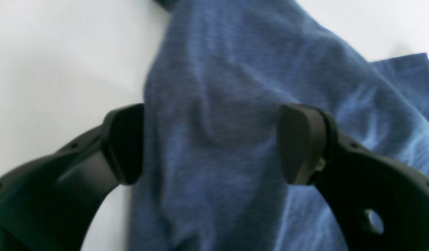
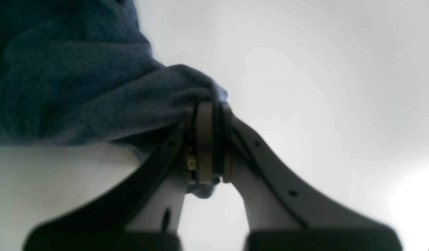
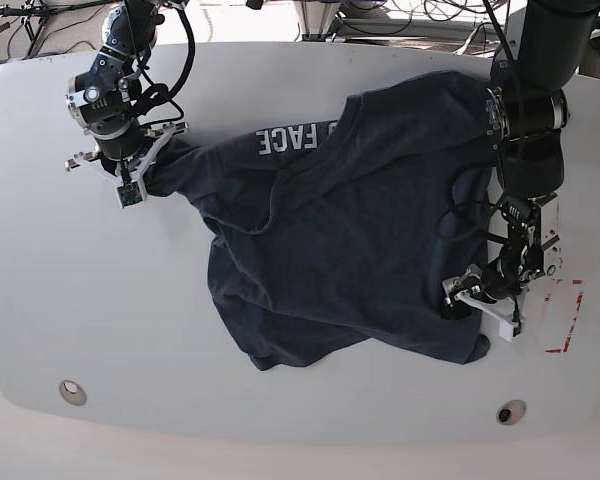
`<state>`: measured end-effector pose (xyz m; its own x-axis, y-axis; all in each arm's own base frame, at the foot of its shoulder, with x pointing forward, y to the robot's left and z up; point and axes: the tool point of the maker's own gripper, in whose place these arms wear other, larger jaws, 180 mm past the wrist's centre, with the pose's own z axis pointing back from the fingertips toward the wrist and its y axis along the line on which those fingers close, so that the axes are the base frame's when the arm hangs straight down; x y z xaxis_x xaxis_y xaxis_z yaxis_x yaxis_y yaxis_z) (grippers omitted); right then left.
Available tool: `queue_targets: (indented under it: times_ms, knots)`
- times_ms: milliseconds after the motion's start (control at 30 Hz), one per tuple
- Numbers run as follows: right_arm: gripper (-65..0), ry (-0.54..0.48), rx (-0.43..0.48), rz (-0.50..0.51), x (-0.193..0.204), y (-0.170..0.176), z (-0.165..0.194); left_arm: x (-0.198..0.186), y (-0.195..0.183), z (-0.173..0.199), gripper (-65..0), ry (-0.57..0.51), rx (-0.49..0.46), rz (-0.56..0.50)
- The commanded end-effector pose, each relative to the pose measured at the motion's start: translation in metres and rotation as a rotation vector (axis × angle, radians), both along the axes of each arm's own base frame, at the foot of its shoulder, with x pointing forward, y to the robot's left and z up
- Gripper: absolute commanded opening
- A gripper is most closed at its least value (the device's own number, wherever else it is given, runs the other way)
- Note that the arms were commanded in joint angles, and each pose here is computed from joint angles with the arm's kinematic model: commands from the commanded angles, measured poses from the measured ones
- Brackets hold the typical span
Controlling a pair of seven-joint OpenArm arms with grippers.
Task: Fold the T-shirt properly
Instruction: 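Release with the left gripper and grasp the shirt hem corner, then lift the shirt with both grippers and stretch it between them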
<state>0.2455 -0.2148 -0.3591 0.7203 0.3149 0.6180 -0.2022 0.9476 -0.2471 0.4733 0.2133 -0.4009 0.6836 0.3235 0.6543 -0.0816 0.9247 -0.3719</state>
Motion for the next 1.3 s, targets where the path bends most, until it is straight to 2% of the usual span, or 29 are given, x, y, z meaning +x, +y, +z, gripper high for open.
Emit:
queue_targets:
  times_ms: [0,33,167,233,267,500,600,733,867,1067,1267]
  knots:
    - [-65.0,-0.051,-0.001,-0.001,0.008,-0.001,0.011,0.005,-0.002,0.008,-17.1,0.001,-0.003,-0.013]
    - [-65.0,-0.051,-0.001,-0.001,0.008,-0.001,0.011,0.005,-0.002,0.008,-21.1,0.0,-0.003,-0.013]
    - [-65.0,-0.07,0.003,0.004,0.011,0.0,0.014,0.005,-0.002,0.007,-50.7,-0.002,-0.003,-0.01]
    - [-65.0,-0.083,0.007,0.008,0.012,0.001,0.015,0.006,0.0,0.008,-62.8,-0.013,0.001,-0.004]
    - [-65.0,-0.084,0.01,0.009,0.012,0.002,0.014,0.007,0.002,0.01,-65.0,-0.023,0.005,0.0]
    - [-65.0,-0.075,0.016,0.009,0.01,0.003,0.01,-0.002,0.009,0.0,-65.0,-0.011,0.075,-0.014]
    - [-65.0,-0.074,0.016,0.008,0.01,0.002,0.01,0.004,0.012,0.016,-65.0,-0.058,0.104,-0.021]
    - [-65.0,-0.077,0.013,0.005,0.01,0.001,0.011,-0.007,0.03,0.023,-65.0,-0.052,0.148,-0.026]
    - [-65.0,-0.087,0.003,-0.035,0.01,-0.012,0.015,-0.001,0.037,0.058,-65.0,-0.114,0.184,-0.029]
    - [-65.0,-0.125,-0.011,-0.073,0.021,-0.027,0.026,-0.017,0.058,0.082,-65.0,-0.134,0.211,0.009]
    - [-65.0,-0.161,-0.029,-0.074,0.037,-0.036,0.038,-0.029,0.056,0.113,-65.0,-0.157,0.271,-0.021]
